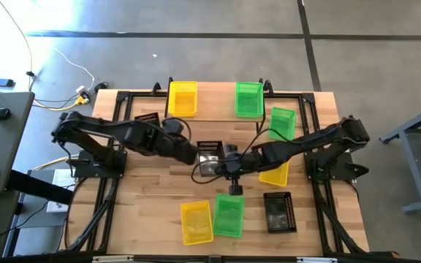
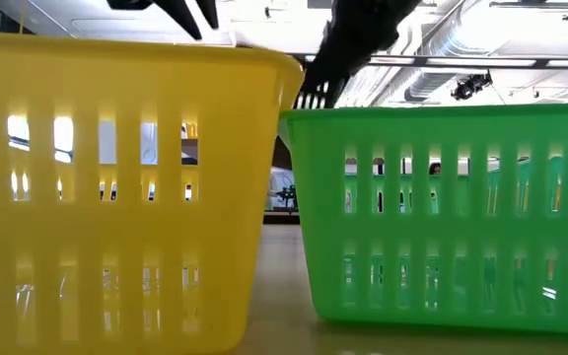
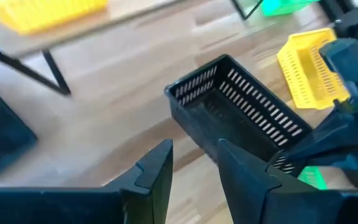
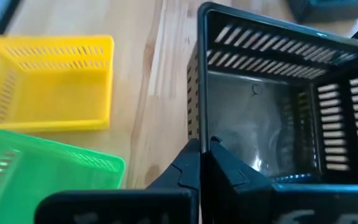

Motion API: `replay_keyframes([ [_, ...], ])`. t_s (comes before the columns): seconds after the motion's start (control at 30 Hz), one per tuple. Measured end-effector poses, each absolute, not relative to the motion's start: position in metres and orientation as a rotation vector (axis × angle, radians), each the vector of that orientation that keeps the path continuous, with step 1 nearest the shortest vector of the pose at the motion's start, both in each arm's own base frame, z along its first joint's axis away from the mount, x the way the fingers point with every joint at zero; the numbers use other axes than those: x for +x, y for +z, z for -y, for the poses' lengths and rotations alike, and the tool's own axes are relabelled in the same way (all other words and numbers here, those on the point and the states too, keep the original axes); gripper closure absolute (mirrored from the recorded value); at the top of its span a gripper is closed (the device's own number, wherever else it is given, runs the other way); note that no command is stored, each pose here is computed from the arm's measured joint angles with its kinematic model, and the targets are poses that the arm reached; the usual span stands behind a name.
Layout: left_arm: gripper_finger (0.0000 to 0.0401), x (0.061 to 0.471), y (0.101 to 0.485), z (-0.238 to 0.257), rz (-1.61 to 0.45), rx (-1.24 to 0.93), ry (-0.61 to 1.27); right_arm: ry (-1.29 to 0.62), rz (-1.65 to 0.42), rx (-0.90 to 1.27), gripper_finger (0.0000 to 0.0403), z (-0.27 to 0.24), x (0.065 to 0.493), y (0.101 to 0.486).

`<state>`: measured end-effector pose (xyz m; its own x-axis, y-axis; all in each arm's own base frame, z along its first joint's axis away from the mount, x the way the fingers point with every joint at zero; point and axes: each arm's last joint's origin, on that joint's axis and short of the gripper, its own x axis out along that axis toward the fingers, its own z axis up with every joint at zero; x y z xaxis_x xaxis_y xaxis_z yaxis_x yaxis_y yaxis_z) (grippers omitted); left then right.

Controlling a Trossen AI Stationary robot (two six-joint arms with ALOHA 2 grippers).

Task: Stack baskets on shelf by color
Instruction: Put the bottom left black bin on the shelf

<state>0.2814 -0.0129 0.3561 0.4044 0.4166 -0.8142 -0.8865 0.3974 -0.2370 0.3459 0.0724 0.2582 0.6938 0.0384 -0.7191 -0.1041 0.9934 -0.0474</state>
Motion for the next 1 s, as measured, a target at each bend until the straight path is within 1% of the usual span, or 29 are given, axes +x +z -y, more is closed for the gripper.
replay_keyframes([
  [0.27, 0.0284, 0.255, 0.380, 0.009, -0.721, -0.588, 0.827, 0.067, -0.677, -0.062, 0.0403, -0.059, 0.326, 0.299],
  [0.4, 0.0284, 0.246, 0.388, 0.009, -0.729, -0.510, 0.777, 0.020, -0.603, -0.065, 0.0403, -0.050, 0.315, 0.319],
  [0.73, 0.0284, 0.242, 0.392, 0.008, -0.765, -0.368, 0.716, -0.168, -0.389, -0.321, 0.0403, -0.027, 0.298, 0.361],
  [0.9, 0.0284, 0.242, 0.392, 0.005, -0.763, -0.326, 0.732, -0.235, -0.388, -0.407, 0.0403, -0.005, 0.302, 0.376],
  [1.0, 0.0284, 0.242, 0.392, 0.002, -0.761, -0.324, 0.747, -0.273, -0.434, -0.433, 0.0403, 0.010, 0.305, 0.382],
])
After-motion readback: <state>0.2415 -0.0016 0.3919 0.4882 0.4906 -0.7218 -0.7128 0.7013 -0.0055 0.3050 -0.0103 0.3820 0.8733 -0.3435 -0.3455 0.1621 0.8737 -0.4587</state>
